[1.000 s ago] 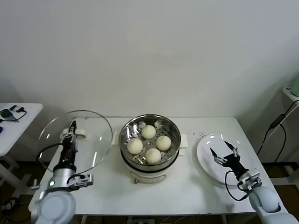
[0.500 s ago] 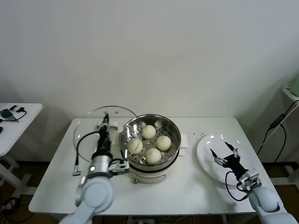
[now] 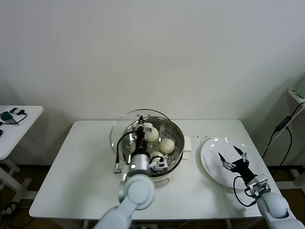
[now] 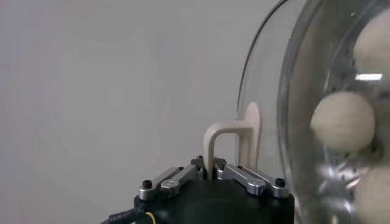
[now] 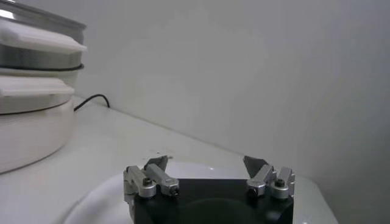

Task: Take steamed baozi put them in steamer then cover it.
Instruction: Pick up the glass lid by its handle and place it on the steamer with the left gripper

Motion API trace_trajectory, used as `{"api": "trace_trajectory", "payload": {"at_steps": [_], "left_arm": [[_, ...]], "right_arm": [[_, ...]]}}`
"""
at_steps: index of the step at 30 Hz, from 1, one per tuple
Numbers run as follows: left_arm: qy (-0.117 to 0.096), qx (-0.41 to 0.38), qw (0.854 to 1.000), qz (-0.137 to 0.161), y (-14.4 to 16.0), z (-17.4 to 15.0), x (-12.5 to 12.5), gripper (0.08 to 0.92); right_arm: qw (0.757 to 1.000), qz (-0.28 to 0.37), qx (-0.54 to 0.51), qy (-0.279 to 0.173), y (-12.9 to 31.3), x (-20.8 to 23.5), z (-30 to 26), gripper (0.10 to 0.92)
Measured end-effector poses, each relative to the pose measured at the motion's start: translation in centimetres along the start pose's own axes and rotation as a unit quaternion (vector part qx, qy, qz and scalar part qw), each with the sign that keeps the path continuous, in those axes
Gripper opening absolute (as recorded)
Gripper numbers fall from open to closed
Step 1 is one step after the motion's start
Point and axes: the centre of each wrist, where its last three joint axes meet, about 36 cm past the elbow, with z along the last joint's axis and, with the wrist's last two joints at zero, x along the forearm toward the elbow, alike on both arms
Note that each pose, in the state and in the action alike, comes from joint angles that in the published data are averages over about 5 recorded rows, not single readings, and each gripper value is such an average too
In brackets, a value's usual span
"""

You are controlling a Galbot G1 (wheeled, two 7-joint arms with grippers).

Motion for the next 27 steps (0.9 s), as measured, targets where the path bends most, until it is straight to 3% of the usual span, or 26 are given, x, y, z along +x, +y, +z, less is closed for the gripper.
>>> {"api": "trace_trajectory", "payload": {"at_steps": [9, 27], "left_arm": [[-0.01, 0.001, 1.0, 0.018, -1.1, -2.9, -0.6, 0.154], [-0.007, -0.005, 0.999, 0.04, -2.8, -3.6, -1.4, 0.154]], "right_arm": [[1.0, 0.001, 0.002, -0.001, -0.4, 0.3, 0.1, 0.823], [1.0, -0.001, 0.007, -0.003, -0.5, 0.2, 0.0, 0.823]]}}
